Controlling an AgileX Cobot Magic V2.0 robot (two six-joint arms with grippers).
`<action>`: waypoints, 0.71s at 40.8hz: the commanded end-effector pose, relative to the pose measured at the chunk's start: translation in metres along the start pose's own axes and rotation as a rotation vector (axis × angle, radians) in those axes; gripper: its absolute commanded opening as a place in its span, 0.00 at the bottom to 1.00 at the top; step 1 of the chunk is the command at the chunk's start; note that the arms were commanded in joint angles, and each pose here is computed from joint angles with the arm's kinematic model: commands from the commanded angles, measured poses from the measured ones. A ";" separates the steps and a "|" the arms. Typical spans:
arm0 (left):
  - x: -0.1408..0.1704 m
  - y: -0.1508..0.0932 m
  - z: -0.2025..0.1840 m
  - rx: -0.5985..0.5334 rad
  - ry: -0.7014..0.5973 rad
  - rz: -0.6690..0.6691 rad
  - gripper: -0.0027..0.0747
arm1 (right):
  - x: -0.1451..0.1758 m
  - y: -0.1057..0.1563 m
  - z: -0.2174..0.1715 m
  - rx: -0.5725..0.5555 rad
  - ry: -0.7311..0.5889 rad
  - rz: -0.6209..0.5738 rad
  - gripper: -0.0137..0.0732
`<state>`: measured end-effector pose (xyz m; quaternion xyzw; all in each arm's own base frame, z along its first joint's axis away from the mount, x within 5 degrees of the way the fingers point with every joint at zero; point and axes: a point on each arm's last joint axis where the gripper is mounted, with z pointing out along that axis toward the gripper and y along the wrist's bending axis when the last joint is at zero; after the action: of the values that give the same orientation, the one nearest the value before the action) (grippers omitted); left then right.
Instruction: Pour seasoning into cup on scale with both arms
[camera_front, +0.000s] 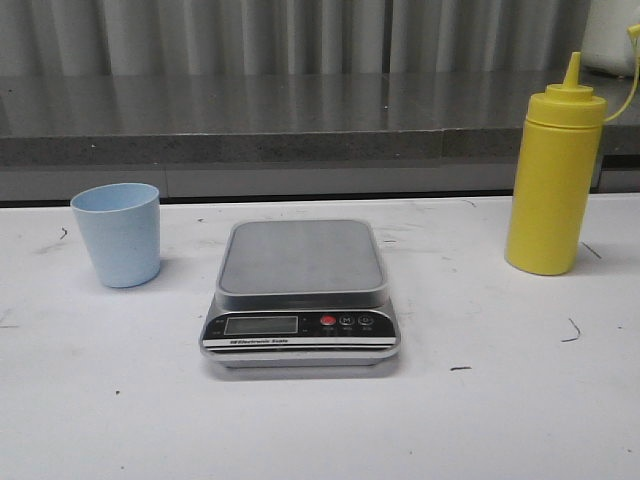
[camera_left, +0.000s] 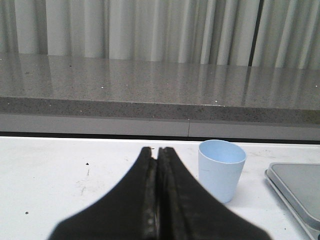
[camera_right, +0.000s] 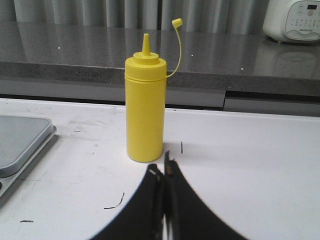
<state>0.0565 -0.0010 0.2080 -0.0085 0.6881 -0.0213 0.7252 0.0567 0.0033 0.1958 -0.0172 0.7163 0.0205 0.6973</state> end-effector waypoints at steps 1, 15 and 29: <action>-0.004 0.000 -0.002 0.005 -0.089 -0.009 0.01 | -0.010 -0.001 -0.002 0.008 -0.111 -0.009 0.08; -0.004 0.000 -0.002 0.005 -0.089 -0.009 0.01 | -0.010 -0.001 -0.002 0.008 -0.111 -0.009 0.08; -0.006 0.000 -0.002 0.006 -0.112 -0.009 0.01 | -0.010 -0.001 -0.002 0.009 -0.112 -0.009 0.08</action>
<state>0.0565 -0.0010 0.2080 -0.0085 0.6881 -0.0213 0.7252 0.0567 0.0033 0.1958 -0.0172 0.7163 0.0205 0.6973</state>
